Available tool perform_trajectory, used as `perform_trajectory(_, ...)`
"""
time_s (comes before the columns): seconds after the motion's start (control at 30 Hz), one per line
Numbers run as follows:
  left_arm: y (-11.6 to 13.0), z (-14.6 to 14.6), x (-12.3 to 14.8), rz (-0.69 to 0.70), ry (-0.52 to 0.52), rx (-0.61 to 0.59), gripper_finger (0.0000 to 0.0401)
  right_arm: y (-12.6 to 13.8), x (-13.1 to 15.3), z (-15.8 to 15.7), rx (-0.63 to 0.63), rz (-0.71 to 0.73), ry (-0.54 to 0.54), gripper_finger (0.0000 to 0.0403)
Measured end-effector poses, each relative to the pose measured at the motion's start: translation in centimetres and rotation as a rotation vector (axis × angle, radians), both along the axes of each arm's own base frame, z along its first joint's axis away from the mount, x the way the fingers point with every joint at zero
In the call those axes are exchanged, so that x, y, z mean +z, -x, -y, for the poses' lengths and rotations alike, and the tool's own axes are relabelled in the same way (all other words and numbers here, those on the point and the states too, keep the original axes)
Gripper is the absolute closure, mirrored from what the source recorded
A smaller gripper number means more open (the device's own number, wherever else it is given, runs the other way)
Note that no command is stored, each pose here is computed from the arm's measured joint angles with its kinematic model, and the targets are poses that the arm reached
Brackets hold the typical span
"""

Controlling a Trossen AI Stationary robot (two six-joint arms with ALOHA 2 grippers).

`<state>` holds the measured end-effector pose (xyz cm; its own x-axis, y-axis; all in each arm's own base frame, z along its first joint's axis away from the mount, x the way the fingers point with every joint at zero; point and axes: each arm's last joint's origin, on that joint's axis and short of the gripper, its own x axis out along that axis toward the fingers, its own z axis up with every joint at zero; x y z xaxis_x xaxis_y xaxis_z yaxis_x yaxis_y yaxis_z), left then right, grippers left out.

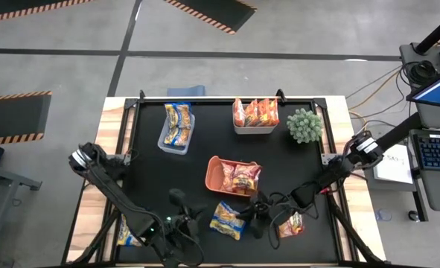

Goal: Sort Maruchan noodles
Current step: Put the right blue noodle packet into the transparent bin

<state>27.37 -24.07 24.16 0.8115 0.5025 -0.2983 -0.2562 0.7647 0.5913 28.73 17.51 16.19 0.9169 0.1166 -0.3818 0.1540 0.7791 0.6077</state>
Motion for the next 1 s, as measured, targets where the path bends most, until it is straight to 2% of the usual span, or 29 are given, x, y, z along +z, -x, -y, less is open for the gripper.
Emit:
perform_trajectory(0.17,1.4,-1.5,2.3,0.021,-0.074,0.045,0.0401,0.2,1.5,0.2,0.011,0.041,-0.008,0.0369)
perform_trajectory(0.33,2.9,-3.1,3.3,0.026,-0.129,0.088,0.0401,0.3,3.0,0.8,0.013,0.087,0.003,0.0369)
perform_trajectory(0.7,6.3,-6.8,2.0,0.066,-0.122,0.140,0.0401,0.0,5.6,3.0,-0.021,0.159,0.000,0.0369)
perform_trajectory(0.9,8.1,-8.9,3.3,0.146,-0.111,0.175,0.0401,-1.9,8.7,4.1,0.023,0.218,0.028,0.0370)
perform_trajectory(1.0,9.1,-10.0,4.1,0.194,-0.114,0.198,0.0401,-3.3,10.4,5.3,0.015,0.173,0.087,0.0370)
